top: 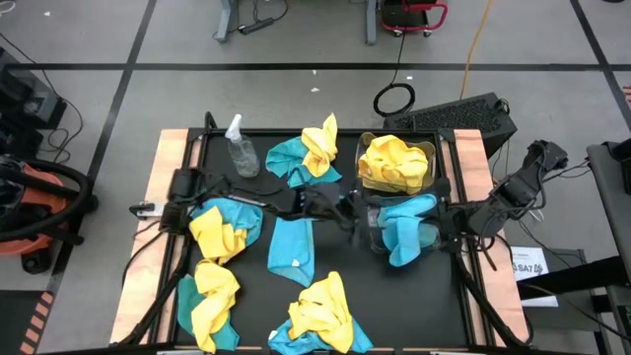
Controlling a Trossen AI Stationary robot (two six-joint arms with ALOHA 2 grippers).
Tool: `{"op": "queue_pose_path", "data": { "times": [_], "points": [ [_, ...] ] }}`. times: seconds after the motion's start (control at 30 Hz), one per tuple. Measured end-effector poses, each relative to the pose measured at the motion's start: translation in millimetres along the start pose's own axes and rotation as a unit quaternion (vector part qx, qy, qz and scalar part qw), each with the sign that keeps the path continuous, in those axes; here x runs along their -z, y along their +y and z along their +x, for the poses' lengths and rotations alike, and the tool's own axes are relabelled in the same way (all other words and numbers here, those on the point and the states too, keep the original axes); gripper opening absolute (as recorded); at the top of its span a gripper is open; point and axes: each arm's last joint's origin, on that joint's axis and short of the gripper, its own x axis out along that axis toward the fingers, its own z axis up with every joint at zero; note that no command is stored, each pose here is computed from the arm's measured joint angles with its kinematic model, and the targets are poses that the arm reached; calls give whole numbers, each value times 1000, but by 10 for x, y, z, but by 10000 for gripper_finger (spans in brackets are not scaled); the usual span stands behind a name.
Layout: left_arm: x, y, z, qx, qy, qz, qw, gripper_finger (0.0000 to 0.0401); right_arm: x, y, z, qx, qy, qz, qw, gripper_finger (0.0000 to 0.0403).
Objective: Sort microfiber towel by color & place in baskets
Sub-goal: Put the blue microfiber towel into the bottom transparent bin
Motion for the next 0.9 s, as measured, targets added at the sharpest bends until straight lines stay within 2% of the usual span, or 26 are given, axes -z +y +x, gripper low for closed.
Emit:
{"op": "queue_pose_path", "data": {
  "times": [0.1, 0.23, 0.33, 0.5, 0.63, 0.9],
  "points": [
    [72, 83, 192, -2, 22, -5, 1000, 280, -32, 6, 21, 2, -4, 0, 1000, 2],
    [182, 141, 405, 30, 28, -21, 999, 280, -48, 15, 36, 2, -4, 0, 1000, 2],
    [197, 178, 507, 31, 20, -27, 999, 280, -57, 24, 51, 2, -1, 0, 1000, 2],
    [212, 205, 570, 72, 11, -16, 997, 271, -70, 40, 75, 2, 5, 1, 1000, 2],
    [202, 205, 569, 74, 7, 10, 997, 213, -77, 50, 90, 1, 8, 0, 1000, 8],
    [232, 198, 566, 87, 18, 45, 995, 23, -114, 51, 100, 6, -3, 12, 1000, 14]
  ]
}}
